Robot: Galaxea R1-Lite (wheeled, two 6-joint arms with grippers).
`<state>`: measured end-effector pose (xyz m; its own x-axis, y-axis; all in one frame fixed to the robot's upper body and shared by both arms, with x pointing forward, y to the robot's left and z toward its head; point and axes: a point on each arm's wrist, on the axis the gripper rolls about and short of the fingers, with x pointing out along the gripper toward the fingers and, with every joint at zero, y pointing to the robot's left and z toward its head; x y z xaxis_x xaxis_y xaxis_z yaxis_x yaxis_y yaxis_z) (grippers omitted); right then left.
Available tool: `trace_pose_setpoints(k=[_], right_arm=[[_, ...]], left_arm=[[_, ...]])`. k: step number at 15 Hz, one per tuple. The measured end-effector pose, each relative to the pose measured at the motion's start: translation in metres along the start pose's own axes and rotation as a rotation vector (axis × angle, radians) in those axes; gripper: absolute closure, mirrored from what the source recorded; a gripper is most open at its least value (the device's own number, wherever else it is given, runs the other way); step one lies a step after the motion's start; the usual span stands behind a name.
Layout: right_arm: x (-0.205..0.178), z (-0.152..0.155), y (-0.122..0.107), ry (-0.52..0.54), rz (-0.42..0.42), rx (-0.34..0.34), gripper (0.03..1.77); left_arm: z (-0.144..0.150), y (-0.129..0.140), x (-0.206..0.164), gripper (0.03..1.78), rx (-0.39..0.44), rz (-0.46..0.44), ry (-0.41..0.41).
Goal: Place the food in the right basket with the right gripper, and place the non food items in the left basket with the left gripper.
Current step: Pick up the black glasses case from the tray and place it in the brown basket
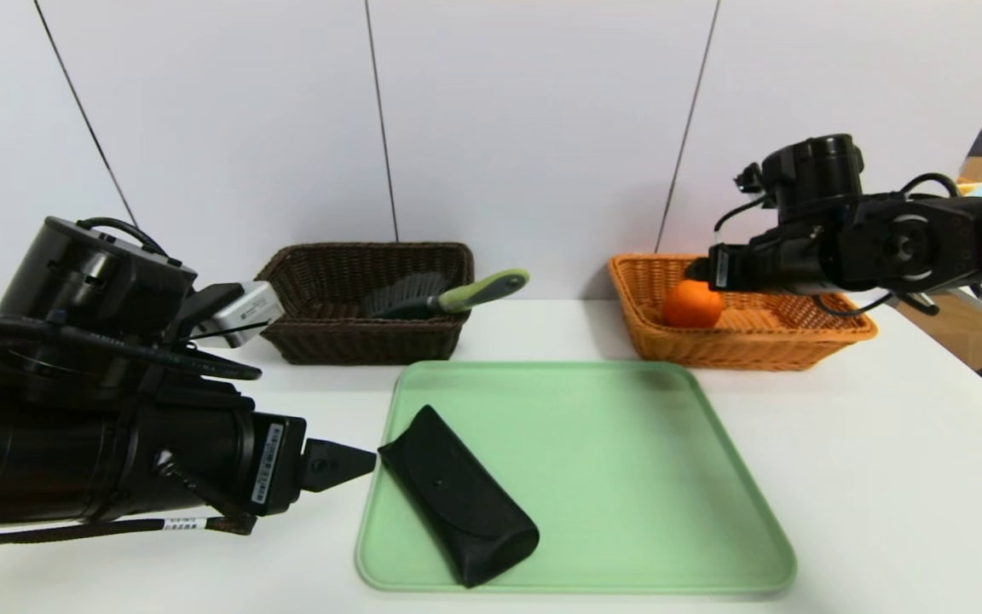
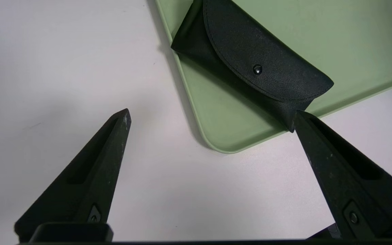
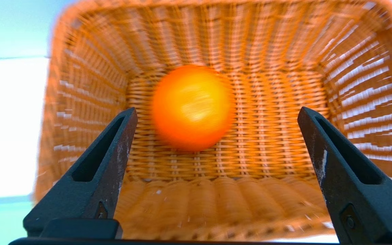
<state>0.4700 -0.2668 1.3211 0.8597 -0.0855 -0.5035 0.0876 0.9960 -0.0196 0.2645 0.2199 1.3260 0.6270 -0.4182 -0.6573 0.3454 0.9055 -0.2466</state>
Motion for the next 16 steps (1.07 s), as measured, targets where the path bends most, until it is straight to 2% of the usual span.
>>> trace_pose_setpoints(k=[5,9,12,16], right_arm=[[-0.064,0.01,0.009,-0.027,0.09,-0.025,0.13],[-0.106,-0.014,0.03,0.016,0.22,-0.094,0.12],[-0.124,-0.034,0.044,0.054,0.302,-0.133,0.11],[-0.133,-0.061,0.057,0.136,0.411,-0.165,0.11]], left_arm=[[0.002,-0.001,-0.001,0.12,-0.005,-0.014,-0.039],[0.004,-0.001,0.0,0.12,-0.006,-0.024,-0.057],[0.004,-0.002,0.001,0.12,-0.012,-0.022,-0.053],[-0.002,-0.005,0.012,0.12,-0.048,0.008,0.005]])
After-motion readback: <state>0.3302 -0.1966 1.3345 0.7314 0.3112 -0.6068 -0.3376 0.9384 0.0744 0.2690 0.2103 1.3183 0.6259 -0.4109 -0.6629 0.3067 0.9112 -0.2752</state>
